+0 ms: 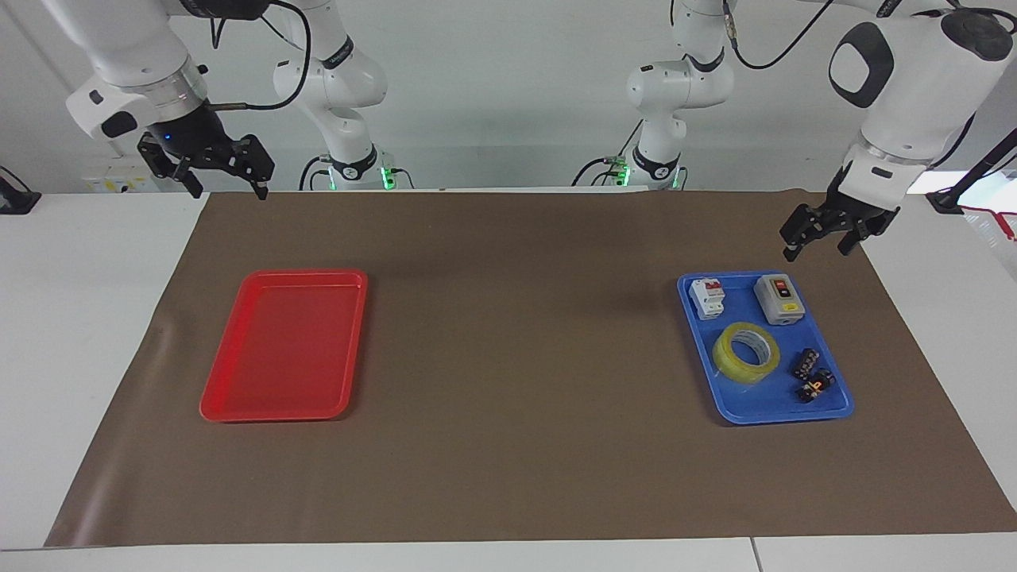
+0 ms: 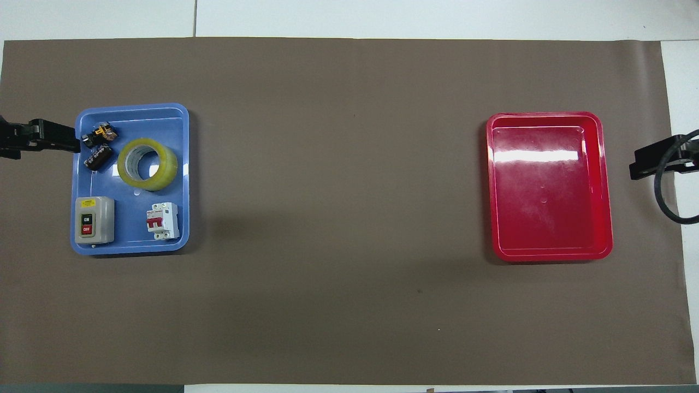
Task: Place and move tape with both arms
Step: 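Reach the left gripper into the blue tray and grasp the yellow tape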
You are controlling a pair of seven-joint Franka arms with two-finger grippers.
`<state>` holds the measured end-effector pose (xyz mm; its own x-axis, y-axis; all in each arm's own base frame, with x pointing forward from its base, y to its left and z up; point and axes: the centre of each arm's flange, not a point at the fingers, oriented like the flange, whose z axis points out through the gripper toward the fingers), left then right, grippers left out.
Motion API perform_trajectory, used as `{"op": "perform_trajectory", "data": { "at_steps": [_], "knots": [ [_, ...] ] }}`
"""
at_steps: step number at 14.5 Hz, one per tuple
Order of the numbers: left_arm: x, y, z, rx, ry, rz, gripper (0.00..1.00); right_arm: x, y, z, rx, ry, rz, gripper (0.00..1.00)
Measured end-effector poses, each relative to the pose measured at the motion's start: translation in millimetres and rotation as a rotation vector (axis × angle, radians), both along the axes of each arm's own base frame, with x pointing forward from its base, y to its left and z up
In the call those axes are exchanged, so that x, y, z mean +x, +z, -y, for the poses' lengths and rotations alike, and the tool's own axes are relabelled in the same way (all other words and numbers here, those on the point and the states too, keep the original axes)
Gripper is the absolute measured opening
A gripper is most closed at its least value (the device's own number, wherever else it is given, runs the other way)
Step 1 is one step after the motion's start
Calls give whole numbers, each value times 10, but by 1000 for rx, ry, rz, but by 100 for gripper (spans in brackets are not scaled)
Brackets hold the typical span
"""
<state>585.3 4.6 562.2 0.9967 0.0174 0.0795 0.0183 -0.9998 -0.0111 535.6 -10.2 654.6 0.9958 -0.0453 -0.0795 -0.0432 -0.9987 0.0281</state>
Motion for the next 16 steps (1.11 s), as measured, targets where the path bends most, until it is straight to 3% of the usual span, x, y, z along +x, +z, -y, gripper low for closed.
{"op": "perform_trajectory", "data": {
  "at_steps": [8, 12, 16],
  "knots": [
    [619, -1214, -105, -2, -4, 34, 100, 0, 0, 0, 0, 0, 0, 100],
    [632, -1713, -204, -2, 1, 60, 100, 0, 0, 0, 0, 0, 0, 100],
    [518, -1980, -287, -1, -9, 20, 100, 0, 0, 0, 0, 0, 0, 100]
  ]
}}
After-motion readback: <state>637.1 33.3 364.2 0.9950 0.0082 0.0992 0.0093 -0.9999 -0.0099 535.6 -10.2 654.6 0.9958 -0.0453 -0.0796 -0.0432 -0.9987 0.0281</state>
